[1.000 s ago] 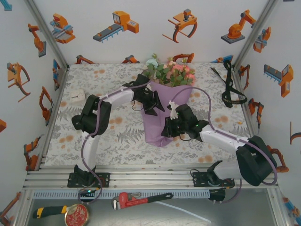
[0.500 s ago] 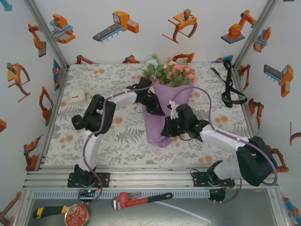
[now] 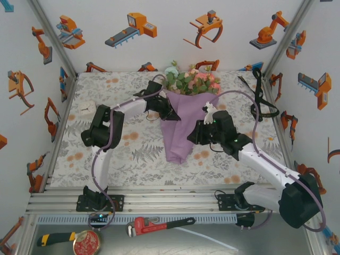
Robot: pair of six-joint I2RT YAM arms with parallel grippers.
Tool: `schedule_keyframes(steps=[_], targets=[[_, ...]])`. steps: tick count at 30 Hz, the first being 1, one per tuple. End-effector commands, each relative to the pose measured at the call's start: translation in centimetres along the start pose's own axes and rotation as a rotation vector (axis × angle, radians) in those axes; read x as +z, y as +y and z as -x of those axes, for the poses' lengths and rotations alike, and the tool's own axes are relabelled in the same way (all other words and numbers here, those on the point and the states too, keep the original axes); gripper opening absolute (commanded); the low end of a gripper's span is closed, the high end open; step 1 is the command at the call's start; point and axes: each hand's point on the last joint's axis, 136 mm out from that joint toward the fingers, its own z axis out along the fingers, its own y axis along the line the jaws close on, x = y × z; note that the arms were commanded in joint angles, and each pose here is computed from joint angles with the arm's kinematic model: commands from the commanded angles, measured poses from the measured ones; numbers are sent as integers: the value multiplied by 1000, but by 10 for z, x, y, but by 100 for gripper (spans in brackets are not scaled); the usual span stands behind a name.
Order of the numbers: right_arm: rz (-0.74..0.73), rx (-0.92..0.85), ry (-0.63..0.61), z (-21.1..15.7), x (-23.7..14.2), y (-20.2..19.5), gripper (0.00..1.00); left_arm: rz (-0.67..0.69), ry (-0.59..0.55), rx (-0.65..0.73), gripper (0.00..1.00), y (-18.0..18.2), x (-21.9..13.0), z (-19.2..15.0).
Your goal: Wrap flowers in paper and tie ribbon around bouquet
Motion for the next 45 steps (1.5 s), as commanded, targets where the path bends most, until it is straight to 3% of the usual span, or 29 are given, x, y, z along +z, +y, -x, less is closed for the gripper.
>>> schedule_keyframes(steps=[1,14,26,31,36,40,45], targets=[[46,13,87,-20,10,2,29,-61,-21,29,0,-23,-16,2],[178,18,248,-38,78,9,23,-19,-54,3,0,0,-27,0],[209,42,331,-66,106,-1,26,-29,-75,-9,0,14,-30,13],[229,65,360,-75,118,-5,26,-28,-107,48,12,3,-43,14],[255,63,367,-79,119,-3,26,19,-106,88,32,0,-62,5],[260,64,378,-85,115,-3,26,23,-86,48,31,-6,-73,-10],[267,61,360,-80,112,0,26,40,-35,5,25,-6,-57,-31]])
